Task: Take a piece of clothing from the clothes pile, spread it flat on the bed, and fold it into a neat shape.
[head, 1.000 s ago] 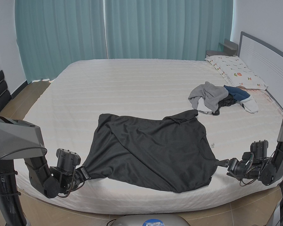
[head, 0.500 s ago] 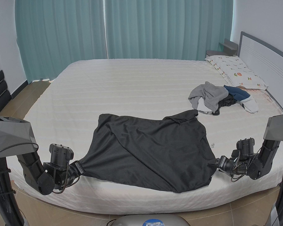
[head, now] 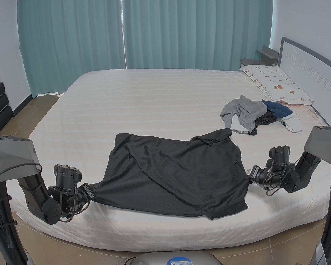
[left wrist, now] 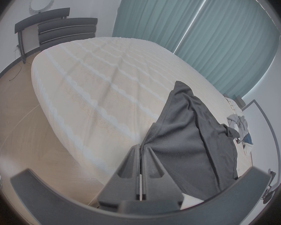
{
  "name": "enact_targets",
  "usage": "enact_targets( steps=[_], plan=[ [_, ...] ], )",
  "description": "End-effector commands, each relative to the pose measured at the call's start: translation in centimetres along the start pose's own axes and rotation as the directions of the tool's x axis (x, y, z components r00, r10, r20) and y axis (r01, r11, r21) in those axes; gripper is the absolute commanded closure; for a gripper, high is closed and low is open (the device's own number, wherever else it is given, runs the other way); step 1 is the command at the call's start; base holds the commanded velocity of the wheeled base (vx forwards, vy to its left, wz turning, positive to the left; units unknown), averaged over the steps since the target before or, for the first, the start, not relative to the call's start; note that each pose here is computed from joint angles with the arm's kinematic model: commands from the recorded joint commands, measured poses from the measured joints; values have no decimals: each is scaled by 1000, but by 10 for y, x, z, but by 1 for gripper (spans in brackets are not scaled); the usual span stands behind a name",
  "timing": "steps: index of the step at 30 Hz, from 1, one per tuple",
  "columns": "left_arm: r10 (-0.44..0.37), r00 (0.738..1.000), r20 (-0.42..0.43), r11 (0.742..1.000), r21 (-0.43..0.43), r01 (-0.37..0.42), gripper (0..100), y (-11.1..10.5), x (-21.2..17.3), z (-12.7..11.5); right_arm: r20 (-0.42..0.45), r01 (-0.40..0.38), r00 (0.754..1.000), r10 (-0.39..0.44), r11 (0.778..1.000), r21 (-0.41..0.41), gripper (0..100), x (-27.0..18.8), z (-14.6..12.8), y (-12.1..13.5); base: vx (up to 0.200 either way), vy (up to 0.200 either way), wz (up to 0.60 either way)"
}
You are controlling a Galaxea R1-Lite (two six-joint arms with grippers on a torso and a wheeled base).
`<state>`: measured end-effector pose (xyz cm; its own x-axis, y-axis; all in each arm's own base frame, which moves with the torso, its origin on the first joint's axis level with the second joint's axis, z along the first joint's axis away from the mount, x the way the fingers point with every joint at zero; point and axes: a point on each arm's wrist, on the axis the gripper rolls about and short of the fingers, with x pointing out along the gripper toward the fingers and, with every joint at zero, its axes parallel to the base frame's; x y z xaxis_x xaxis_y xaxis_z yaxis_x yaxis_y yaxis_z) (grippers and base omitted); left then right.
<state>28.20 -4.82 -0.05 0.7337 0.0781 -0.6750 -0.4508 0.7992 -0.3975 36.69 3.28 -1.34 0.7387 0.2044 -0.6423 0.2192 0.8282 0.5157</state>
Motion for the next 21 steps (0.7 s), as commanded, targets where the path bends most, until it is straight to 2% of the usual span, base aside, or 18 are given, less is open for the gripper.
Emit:
enact_targets(
  steps=[1, 10, 14, 15, 21],
  plan=[
    [18, 1000, 15, 999, -38, -18, 100, 3, 11, 5, 25, -17, 1000, 17, 1000, -9, 100, 21, 21, 15, 0, 0, 0],
    [32, 999, 0, 999, -38, -32, 100, 5, 21, -1, 58, -14, 998, 15, 1000, -16, 100, 57, 30, 18, 0, 0, 0],
    [30, 1000, 1, 999, -38, -30, 100, 6, 25, -3, 47, -15, 999, 16, 1000, -21, 100, 70, 22, 16, 0, 0, 0],
    [32, 999, 0, 999, -38, -32, 100, 7, 25, -4, 47, -17, 999, 18, 1000, -23, 0, 70, 22, 16, 0, 0, 0],
    [33, 999, -4, 999, -36, -33, 100, 7, 26, -5, 80, -24, 997, 24, 1000, -9, 0, 43, 38, 12, 0, 0, 0]
  ],
)
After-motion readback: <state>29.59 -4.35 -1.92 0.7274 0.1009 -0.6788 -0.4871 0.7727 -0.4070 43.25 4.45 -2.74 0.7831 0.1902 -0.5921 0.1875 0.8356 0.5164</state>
